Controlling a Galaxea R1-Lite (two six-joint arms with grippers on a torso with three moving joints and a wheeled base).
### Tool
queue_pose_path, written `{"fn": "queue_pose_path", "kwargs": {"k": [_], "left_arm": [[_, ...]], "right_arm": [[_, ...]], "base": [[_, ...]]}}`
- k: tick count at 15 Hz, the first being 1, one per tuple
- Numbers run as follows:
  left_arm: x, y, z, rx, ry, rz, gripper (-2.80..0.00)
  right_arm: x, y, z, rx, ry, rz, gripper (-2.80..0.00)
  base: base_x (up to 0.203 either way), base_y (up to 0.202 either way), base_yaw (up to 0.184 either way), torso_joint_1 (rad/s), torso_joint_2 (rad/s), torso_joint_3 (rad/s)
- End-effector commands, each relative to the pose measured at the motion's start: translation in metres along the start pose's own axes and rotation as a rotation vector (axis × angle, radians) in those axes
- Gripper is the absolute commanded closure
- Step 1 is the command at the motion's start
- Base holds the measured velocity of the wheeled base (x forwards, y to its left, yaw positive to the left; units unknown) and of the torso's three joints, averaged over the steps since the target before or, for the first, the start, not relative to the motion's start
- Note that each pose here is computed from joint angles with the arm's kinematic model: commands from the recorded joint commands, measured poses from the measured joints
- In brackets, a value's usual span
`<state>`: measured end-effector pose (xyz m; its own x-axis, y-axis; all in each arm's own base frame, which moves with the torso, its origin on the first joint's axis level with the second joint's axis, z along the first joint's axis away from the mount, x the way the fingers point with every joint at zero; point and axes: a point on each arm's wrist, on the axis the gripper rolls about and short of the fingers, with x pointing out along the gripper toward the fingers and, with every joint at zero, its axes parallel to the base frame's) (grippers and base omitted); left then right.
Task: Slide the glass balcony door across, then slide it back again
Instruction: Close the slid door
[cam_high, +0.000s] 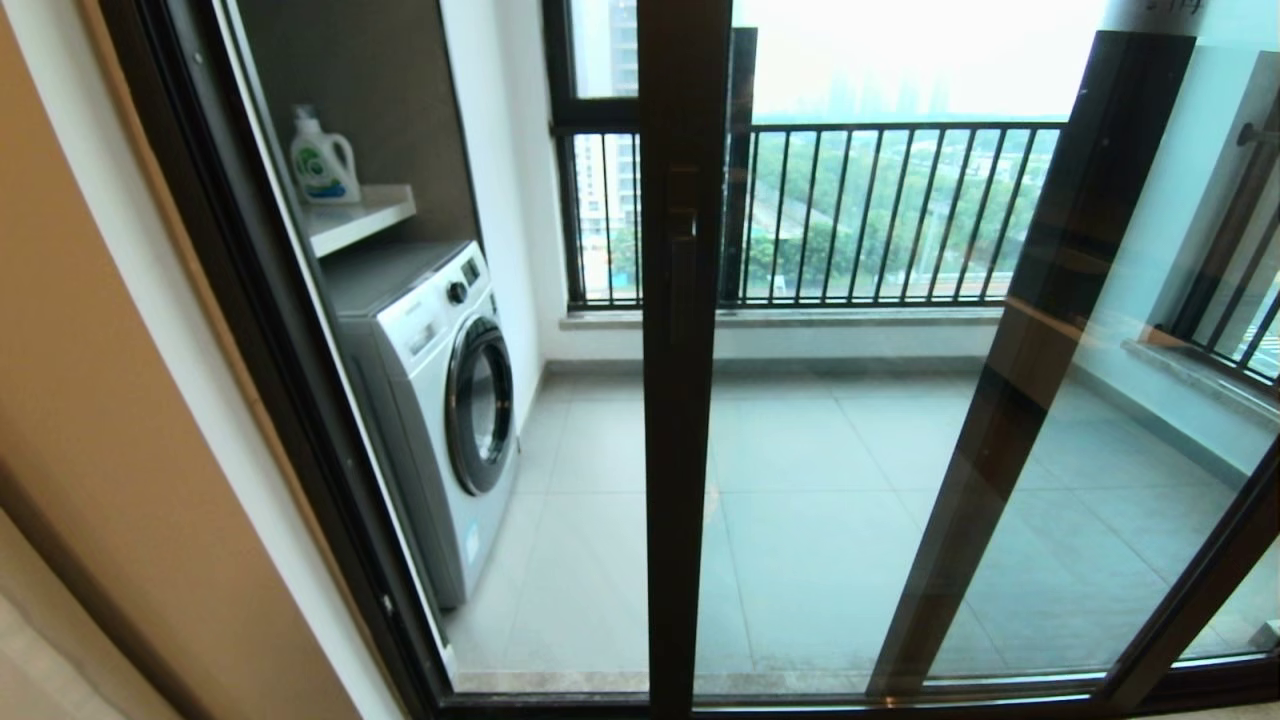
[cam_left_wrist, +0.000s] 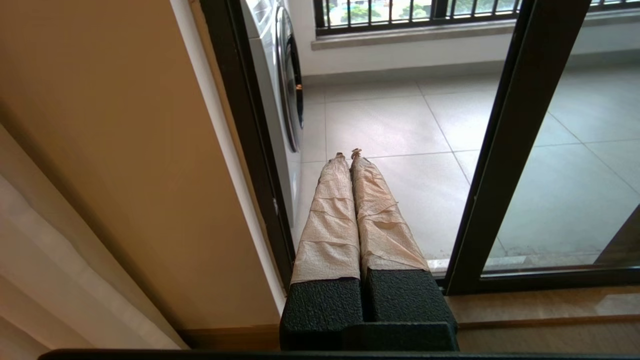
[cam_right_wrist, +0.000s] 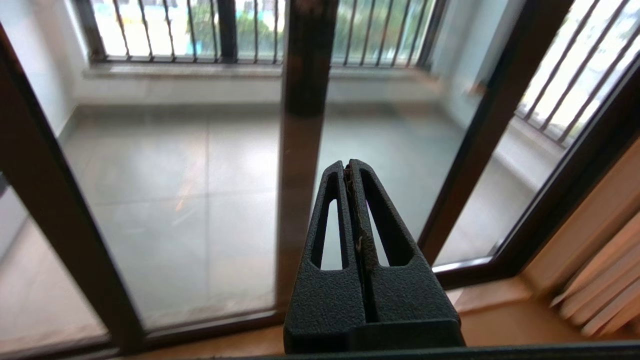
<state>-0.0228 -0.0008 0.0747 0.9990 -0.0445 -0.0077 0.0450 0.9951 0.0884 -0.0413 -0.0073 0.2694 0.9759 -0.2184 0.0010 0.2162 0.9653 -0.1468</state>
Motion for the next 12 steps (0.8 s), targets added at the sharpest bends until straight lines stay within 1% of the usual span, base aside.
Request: {"fn": "queue_pose_path", "kwargs": {"k": [1,3,4,5,6,7,8,10,11,12], "left_arm": [[0.000,0.000,0.000,0.000,0.002,0.000,0.00],[0.000,0.000,0.000,0.000,0.001,-0.001,0.00],[0.000,0.000,0.000,0.000,0.001,-0.001,0.00],[0.000,0.000,0.000,0.000,0.002,0.000,0.00],[0.000,0.000,0.000,0.000,0.002,0.000,0.00],[0.000,0.000,0.000,0.000,0.002,0.000,0.00],[0.000,0.000,0.000,0.000,0.002,0.000,0.00],[0.000,0.000,0.000,0.000,0.000,0.000,0.00],[0.000,0.000,0.000,0.000,0.002,0.000,0.00],[0.000,0.000,0.000,0.000,0.002,0.000,0.00]], "right_arm": [[-0.051,-0.005,-0.023,-0.042,-0.158,-0.038,0.00],[-0.071,-0.004,-0.053,-0.068,-0.172,-0.009,0.00],[-0.077,-0.002,-0.073,-0.075,-0.156,0.031,0.00],[-0.075,0.002,-0.090,-0.069,-0.103,0.076,0.00],[-0.062,0.007,-0.106,-0.068,-0.016,0.119,0.00],[-0.047,0.014,-0.122,-0.070,0.049,0.164,0.00],[-0.031,0.020,-0.138,-0.070,0.080,0.196,0.00],[-0.001,0.033,-0.172,-0.070,0.079,0.226,0.00],[0.008,0.037,-0.186,-0.046,0.065,0.243,0.00],[0.013,0.040,-0.194,-0.007,0.056,0.259,0.00]], "base": [[0.000,0.000,0.000,0.000,0.00,0.000],[0.000,0.000,0.000,0.000,0.00,0.000],[0.000,0.000,0.000,0.000,0.00,0.000],[0.000,0.000,0.000,0.000,0.00,0.000],[0.000,0.000,0.000,0.000,0.00,0.000],[0.000,0.000,0.000,0.000,0.00,0.000],[0.000,0.000,0.000,0.000,0.00,0.000],[0.000,0.000,0.000,0.000,0.00,0.000],[0.000,0.000,0.000,0.000,0.00,0.000],[0.000,0.000,0.000,0.000,0.00,0.000]]}}
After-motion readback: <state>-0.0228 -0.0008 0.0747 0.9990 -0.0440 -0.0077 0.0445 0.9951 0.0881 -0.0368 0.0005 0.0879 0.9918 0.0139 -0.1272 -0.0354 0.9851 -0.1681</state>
